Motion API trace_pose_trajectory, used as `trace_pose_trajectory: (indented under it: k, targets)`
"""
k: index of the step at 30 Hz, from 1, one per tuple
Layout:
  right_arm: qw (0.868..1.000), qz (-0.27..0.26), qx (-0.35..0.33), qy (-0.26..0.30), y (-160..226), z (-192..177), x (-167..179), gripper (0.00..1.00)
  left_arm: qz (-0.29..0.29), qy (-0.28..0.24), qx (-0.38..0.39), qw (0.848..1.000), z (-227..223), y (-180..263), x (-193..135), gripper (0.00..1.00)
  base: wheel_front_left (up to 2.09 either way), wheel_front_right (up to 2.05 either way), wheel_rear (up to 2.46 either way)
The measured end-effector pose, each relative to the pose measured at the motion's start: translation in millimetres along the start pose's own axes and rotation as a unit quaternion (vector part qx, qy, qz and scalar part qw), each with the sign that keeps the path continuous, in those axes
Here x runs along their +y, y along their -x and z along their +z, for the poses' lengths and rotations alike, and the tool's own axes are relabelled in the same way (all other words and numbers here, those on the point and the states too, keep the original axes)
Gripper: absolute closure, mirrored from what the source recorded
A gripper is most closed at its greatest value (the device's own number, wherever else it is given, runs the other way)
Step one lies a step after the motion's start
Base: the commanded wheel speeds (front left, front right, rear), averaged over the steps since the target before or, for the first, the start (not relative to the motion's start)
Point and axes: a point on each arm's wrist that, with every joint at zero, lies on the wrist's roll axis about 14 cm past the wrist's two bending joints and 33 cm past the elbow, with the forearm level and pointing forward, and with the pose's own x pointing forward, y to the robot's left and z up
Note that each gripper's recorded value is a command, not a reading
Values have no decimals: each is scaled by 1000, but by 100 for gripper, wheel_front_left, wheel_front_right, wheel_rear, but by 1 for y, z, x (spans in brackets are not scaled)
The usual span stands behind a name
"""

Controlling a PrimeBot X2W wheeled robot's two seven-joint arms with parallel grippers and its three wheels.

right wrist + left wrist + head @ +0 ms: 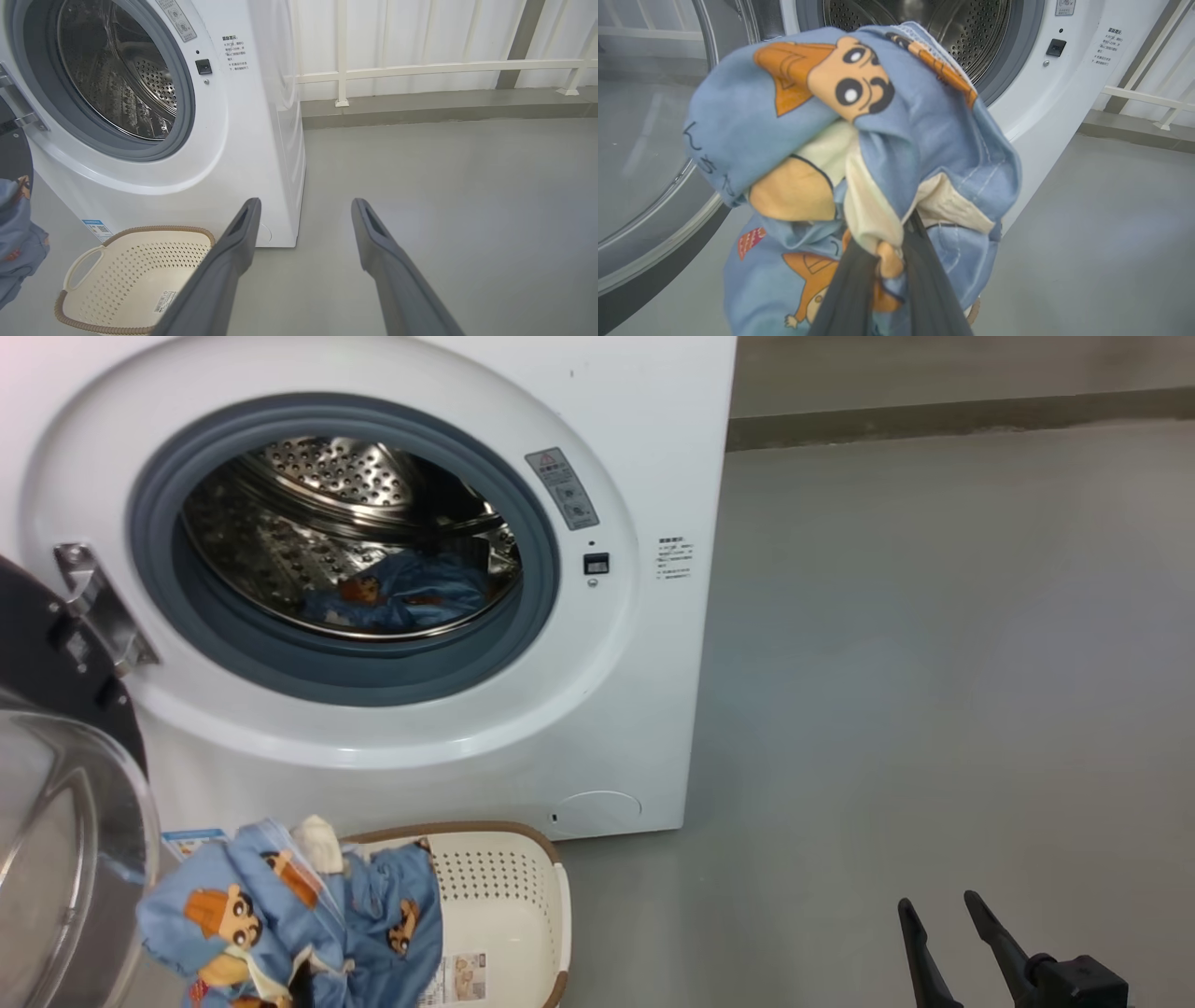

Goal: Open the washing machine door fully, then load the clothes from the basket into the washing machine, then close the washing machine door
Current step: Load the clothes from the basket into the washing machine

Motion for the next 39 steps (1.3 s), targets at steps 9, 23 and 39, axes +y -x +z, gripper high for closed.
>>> trace_pose_trajectory:
  k: [9, 23, 39]
  targets:
    - [1000, -30, 2, -1, 10, -2, -17, 0, -37, -5, -17, 999, 18, -39, -25, 100, 0, 0, 0]
    - [999, -51, -2, -1, -5, 3, -31, 0, -60, -33, -22, 997, 34, -115, -39, 100, 0, 0, 0]
    - [999, -40, 10, -12, -49, -7, -27, 0, -65, -60, -41, 995, 55, -224, -47, 100, 0, 0, 0]
